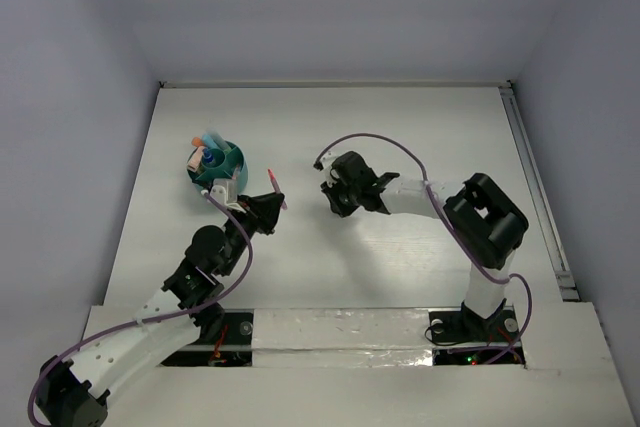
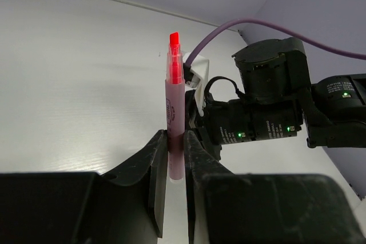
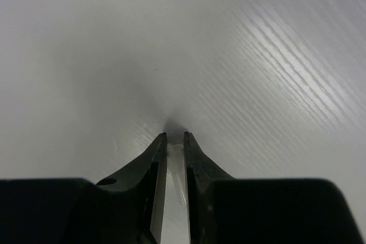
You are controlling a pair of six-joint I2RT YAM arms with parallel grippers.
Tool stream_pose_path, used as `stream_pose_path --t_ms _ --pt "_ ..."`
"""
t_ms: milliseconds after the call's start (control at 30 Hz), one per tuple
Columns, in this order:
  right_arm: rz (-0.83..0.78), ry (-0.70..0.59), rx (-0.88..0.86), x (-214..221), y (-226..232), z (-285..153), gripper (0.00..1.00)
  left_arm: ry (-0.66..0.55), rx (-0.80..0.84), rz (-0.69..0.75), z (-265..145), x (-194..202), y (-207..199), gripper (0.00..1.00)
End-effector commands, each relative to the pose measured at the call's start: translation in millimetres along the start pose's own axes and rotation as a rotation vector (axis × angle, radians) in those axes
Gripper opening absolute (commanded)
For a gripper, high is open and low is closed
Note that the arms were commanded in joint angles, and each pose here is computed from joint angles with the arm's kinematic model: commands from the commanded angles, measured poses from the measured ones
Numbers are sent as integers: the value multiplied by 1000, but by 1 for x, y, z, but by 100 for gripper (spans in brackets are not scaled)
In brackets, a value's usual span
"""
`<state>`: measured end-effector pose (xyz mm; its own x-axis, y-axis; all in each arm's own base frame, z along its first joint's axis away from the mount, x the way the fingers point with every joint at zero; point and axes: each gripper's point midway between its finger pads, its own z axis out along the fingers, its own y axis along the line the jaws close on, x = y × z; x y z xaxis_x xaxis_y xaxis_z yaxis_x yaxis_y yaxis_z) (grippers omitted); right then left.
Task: Sort the stationery into containers
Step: Move the pen cap to the center of the board.
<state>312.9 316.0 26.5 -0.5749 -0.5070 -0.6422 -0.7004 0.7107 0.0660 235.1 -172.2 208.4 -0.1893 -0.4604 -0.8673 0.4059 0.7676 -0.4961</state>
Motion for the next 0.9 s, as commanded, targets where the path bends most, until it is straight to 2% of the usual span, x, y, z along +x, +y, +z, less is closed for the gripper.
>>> stream_pose_path --t_ms 0,167,233,333,567,667,800,867 --pt "-141 -58 -154 -7 22 -5 10 -48 31 -18 1 -11 -6 0" --pt "-250 -125 -360 -25 55 -6 8 -66 11 -17 -1 -15 -3 0" --pt "-292 -146 -461 -33 71 -9 10 -86 -15 -15 -3 -20 2 0" --pt "-316 -111 -593 -23 88 -10 16 -111 -48 -23 -7 -25 8 0" --pt "-351 -20 -567 11 87 -6 25 -125 -79 -28 -8 -26 15 0" --pt "-343 -6 -556 14 85 -6 33 -117 -79 -29 -6 -24 14 0" --pt "-338 -27 -536 7 84 -11 50 -123 -87 -29 -6 -26 16 0" --pt "-339 -47 -516 1 82 -15 51 -127 -92 -29 -7 -27 17 0"
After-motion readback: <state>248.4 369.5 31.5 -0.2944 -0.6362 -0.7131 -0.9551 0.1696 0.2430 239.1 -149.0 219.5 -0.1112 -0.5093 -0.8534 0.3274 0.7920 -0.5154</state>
